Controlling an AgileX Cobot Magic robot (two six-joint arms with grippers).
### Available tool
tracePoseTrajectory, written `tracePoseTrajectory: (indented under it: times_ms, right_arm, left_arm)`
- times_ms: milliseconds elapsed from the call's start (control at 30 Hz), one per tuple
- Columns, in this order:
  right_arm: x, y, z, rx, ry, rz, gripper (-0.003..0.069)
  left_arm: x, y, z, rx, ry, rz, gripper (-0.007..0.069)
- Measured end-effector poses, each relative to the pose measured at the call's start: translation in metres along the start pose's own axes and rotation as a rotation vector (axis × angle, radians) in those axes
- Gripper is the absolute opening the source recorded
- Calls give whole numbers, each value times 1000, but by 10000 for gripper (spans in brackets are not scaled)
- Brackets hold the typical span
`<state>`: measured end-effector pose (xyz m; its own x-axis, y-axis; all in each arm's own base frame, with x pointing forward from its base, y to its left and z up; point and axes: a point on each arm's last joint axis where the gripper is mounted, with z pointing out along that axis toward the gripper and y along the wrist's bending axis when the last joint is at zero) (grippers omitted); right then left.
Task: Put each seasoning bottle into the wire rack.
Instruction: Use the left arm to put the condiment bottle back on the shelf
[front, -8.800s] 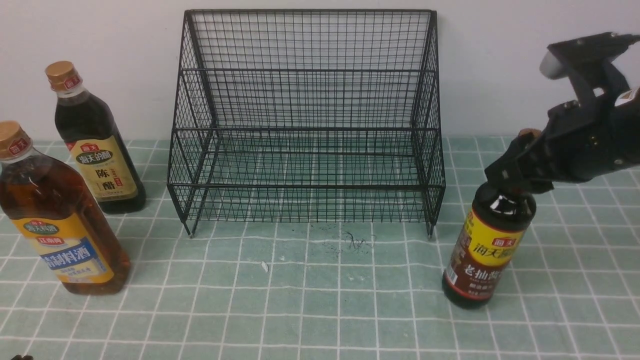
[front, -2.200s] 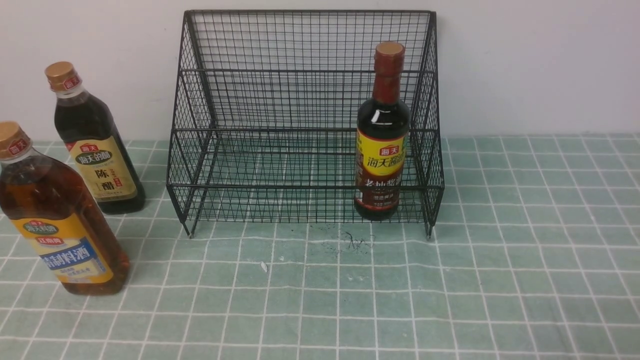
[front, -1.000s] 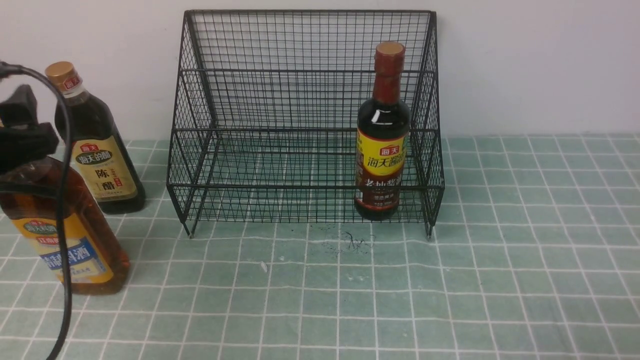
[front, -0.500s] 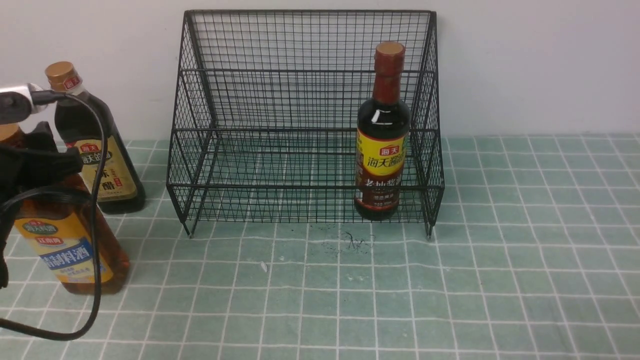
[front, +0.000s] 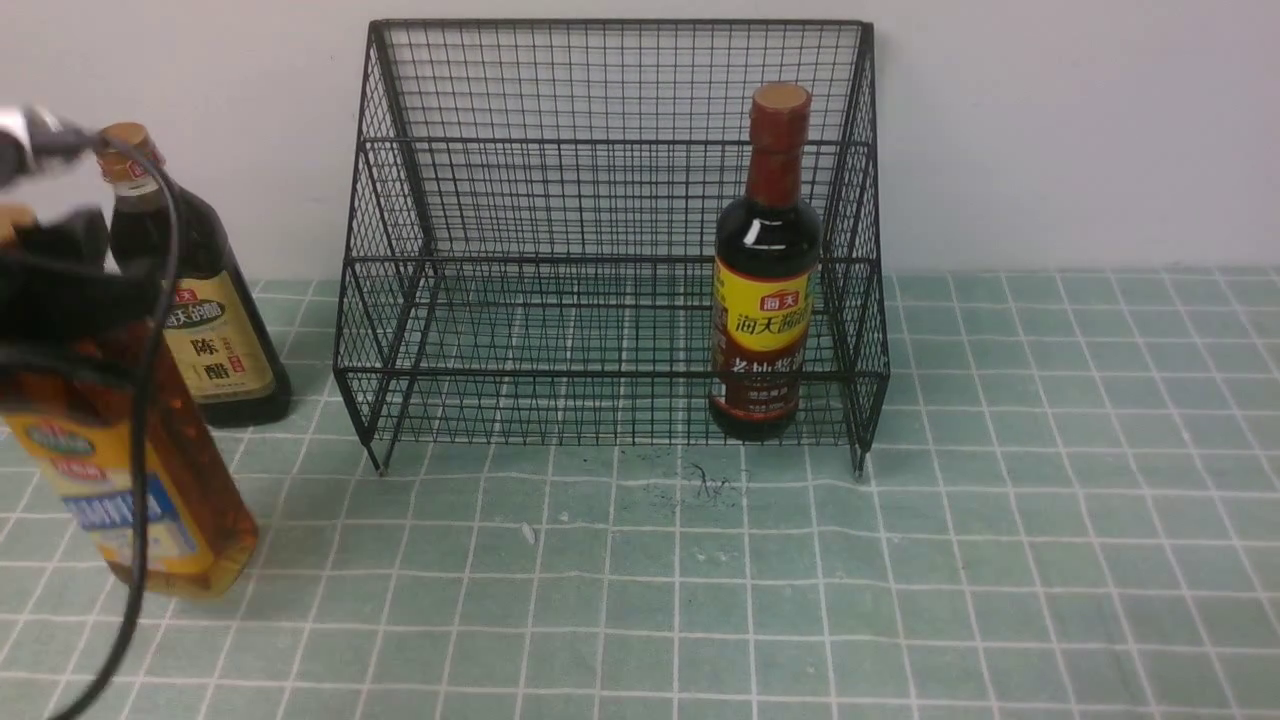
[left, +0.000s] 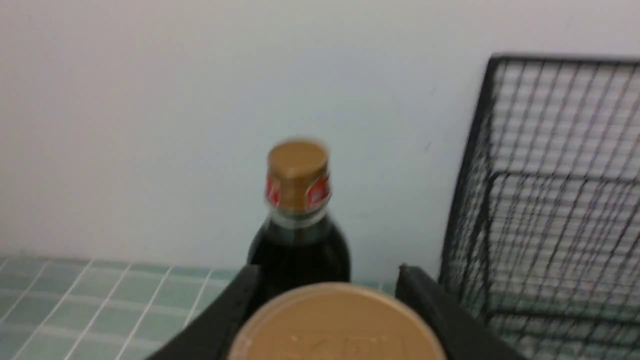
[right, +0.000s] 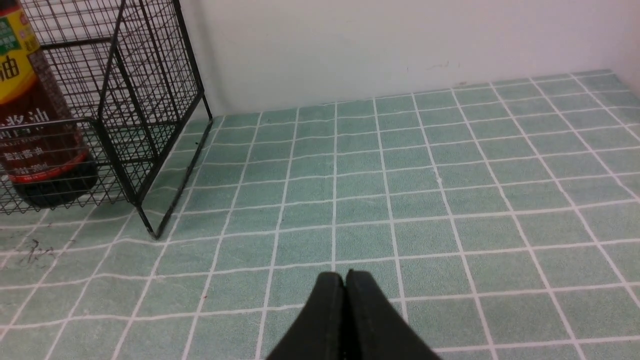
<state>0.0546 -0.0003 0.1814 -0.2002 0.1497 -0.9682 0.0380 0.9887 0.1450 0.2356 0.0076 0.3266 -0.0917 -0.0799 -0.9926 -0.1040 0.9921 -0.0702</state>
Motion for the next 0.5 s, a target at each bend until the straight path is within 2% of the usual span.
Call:
tracePoseTrajectory:
  times_ms: [200,367,500]
  right_arm:
    - [0,0,0,0,0,-1,-15]
    - [0,0,0,0,0,-1,-15]
    - [0,0,0,0,0,-1,-15]
  left_arm:
    - [-71,-9,-8,59,-153,-30,302]
    - [-98,-13,2,81,-201,-147,302]
    - [-102,-29,22,133,-173,-179,302]
